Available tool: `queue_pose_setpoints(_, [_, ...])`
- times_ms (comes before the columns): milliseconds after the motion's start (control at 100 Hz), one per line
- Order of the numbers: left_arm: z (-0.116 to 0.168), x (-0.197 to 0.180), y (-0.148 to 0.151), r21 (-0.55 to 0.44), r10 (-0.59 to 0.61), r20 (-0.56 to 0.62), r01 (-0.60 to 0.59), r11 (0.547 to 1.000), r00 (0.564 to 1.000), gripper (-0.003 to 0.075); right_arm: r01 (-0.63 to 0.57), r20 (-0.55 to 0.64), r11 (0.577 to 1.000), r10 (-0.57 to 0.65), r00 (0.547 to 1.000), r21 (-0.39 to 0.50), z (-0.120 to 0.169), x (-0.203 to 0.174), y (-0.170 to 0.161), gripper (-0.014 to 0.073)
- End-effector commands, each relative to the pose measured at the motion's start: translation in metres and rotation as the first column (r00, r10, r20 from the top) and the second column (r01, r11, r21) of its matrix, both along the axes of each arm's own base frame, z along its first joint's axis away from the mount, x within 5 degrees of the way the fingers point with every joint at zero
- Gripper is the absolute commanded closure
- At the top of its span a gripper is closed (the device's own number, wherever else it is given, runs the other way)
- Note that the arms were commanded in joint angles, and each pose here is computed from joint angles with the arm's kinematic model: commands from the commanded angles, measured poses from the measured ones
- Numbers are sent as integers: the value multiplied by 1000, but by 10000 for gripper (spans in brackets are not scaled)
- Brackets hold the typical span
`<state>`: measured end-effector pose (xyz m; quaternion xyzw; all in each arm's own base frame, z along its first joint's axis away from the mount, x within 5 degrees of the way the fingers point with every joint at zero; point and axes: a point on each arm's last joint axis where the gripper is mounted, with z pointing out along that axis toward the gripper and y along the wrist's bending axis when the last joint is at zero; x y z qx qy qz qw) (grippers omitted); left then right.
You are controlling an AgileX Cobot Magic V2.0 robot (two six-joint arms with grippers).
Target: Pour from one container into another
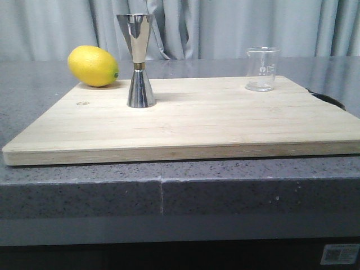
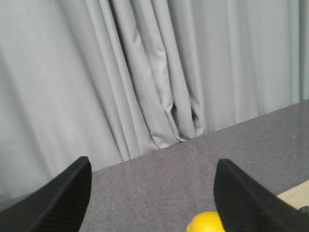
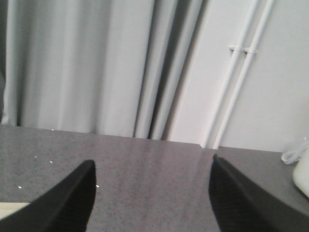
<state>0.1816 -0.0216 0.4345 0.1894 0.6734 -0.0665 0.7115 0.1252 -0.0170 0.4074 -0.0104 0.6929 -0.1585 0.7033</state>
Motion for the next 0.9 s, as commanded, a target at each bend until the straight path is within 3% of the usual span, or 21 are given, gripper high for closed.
queue_pose_setpoints(0, [1,-11,6,-76,80,37,-77,994,996,227,9,46,999,-8,999,-31,13,-4,-1,147])
queue_pose_setpoints(170, [-30,-25,13,-170,176,-9,-175,970,984,227,0,52,999,2,999,-32,14,-4,0,147])
queue_pose_setpoints(420, [-78,-38,15,-176,214,-102,-229,957,971,227,-52,67,998,55,996,-44,1,-10,4,147])
queue_pose_setpoints(590, [-84,-41,14,-205,208,-114,-228,952,972,228,-126,107,990,132,986,-59,-18,-25,11,147])
queue_pose_setpoints(890, [-103,-50,12,-183,192,-134,-215,959,972,235,-128,112,990,134,985,-59,-55,-49,10,147])
